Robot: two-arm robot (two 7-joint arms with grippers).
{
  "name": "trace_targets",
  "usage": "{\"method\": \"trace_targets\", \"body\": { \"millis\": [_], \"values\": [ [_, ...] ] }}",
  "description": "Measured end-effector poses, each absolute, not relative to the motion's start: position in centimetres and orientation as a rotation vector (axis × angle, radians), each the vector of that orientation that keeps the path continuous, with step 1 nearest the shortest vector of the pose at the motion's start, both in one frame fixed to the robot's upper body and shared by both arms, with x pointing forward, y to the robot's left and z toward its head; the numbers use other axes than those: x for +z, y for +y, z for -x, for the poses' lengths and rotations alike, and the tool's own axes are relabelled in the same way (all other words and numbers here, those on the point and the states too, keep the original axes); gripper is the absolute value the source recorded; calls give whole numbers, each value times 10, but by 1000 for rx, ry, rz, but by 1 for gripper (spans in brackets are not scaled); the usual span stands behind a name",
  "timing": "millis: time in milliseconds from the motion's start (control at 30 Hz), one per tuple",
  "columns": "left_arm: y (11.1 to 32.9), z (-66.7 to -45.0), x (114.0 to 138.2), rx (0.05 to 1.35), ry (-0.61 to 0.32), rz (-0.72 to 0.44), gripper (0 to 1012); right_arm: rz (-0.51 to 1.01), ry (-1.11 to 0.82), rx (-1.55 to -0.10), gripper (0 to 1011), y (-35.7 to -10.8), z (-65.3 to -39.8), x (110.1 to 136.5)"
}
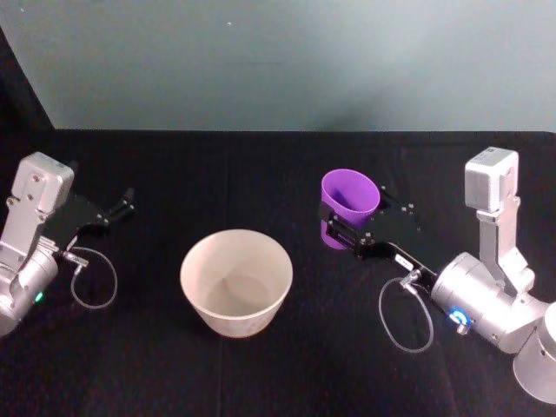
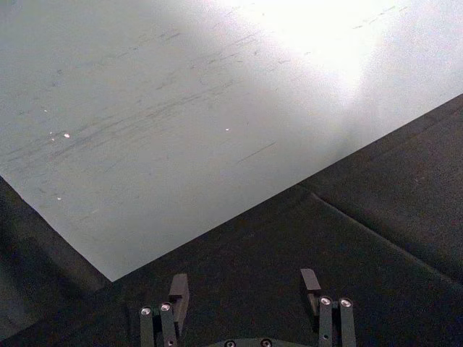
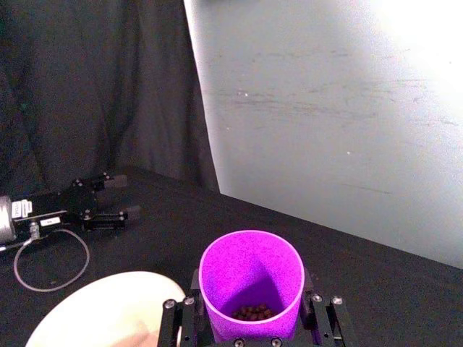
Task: Pick up the cup and pour the mung beans from the cup into the bowl.
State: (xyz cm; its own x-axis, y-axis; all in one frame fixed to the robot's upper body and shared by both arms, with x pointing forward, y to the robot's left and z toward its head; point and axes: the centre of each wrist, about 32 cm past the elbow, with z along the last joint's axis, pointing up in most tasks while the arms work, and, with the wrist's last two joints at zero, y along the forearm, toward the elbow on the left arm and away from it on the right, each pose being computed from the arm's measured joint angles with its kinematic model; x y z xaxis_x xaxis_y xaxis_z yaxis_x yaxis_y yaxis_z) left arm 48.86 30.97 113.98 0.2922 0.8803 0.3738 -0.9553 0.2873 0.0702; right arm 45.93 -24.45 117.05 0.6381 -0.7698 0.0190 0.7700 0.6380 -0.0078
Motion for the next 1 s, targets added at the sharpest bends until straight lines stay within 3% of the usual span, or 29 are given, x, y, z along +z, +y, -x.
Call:
{"method": "trace_targets", "body": {
  "millis": [1000],
  "values": [
    [310, -489, 1140, 1248, -285, -304, 1000, 17, -18, -881, 723, -245, -459, 1170]
  ]
}}
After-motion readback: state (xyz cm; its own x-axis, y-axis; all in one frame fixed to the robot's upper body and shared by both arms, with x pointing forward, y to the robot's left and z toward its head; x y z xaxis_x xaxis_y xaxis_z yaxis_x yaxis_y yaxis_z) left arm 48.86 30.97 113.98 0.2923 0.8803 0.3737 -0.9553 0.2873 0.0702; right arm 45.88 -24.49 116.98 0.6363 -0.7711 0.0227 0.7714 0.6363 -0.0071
